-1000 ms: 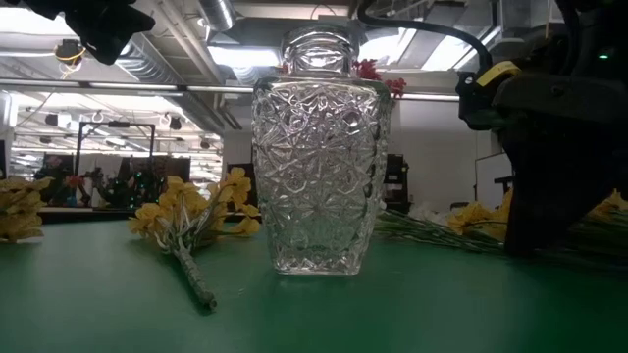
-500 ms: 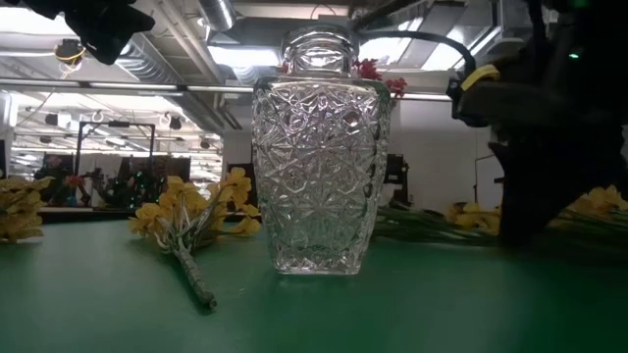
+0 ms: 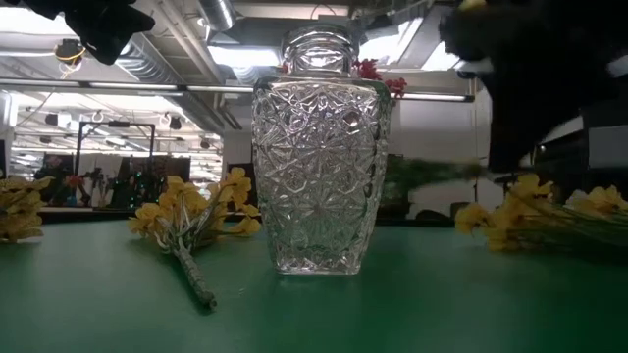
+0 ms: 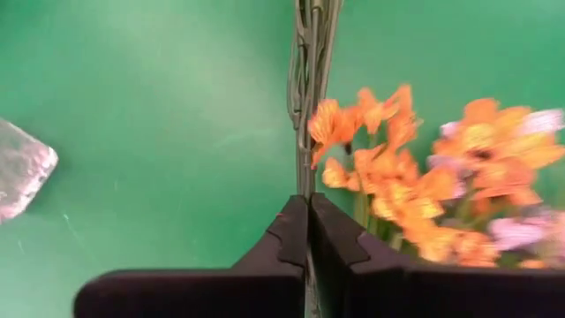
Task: Sort flowers into vase by color
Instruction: Put the middle white flowers into the middle transparent vase
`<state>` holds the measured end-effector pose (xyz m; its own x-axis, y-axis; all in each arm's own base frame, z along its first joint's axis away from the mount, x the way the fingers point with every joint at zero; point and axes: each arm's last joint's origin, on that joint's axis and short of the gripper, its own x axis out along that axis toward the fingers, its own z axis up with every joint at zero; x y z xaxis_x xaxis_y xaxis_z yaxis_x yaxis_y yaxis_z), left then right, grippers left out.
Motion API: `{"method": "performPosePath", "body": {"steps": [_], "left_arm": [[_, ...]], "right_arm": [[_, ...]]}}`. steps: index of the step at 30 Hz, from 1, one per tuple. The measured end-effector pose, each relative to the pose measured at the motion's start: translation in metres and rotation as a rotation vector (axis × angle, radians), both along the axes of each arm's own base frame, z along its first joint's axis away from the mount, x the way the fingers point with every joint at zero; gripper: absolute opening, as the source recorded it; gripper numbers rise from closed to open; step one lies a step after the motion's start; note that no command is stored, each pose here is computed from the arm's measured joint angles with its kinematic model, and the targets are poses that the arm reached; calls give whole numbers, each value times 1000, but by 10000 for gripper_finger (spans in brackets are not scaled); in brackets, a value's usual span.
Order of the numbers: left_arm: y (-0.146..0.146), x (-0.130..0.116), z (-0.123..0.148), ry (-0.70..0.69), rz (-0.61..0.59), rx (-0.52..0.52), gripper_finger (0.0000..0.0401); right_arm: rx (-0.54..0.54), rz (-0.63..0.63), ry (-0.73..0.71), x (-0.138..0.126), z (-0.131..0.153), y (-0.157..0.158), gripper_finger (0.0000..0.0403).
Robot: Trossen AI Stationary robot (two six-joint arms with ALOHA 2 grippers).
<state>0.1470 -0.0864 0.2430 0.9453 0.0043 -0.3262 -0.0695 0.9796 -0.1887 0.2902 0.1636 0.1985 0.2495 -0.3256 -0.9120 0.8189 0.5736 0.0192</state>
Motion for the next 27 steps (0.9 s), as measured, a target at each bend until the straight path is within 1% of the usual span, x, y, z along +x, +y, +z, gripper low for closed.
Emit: {"method": "performPosePath", "body": {"steps": [5,12,15,21,25,27], "left_arm": [[0,0,0,0,0,0,137],[0,0,0,0,0,0,137],[0,0,0,0,0,0,137],[0,0,0,0,0,0,137],[0,0,0,0,-3,10,137],[0,0,0,0,-6,24,137]], "right_arm": [[-82,-39,33,-1,32,-2,2],[-202,-46,49,-5,72,-7,1],[-279,-35,-3,-4,88,-9,1],[-490,32,-170,5,115,-13,1],[-648,83,-250,14,126,-17,1],[-709,87,-278,16,132,-21,1]]}}
